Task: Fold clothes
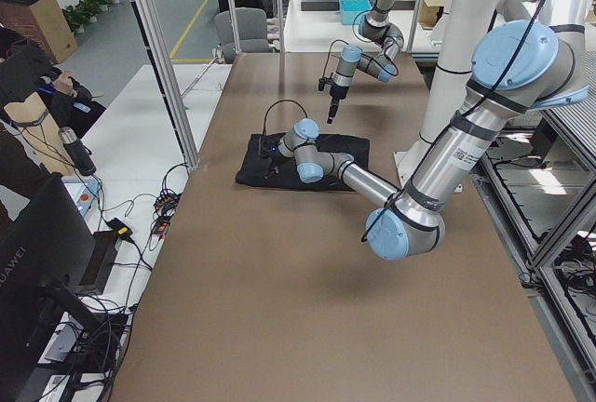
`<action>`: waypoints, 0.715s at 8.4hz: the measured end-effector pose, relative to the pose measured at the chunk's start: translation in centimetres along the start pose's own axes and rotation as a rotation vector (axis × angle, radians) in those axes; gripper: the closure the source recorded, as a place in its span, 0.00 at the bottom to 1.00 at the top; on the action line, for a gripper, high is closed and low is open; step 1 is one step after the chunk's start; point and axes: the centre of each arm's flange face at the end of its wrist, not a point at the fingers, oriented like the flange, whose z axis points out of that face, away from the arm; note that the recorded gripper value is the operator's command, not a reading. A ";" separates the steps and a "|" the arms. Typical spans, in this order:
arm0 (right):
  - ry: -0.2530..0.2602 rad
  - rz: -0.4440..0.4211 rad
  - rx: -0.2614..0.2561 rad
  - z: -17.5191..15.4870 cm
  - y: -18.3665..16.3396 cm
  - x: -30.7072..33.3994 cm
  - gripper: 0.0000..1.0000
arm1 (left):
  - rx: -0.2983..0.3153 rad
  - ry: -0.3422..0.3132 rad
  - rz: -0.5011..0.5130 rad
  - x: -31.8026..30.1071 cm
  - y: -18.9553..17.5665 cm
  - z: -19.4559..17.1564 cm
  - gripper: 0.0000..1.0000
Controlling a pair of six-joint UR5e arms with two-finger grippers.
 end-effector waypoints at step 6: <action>-0.112 0.106 -0.036 2.9 9.6 0.5 0.06 | 0.000 0.002 0.001 0.1 0.0 -0.1 0.05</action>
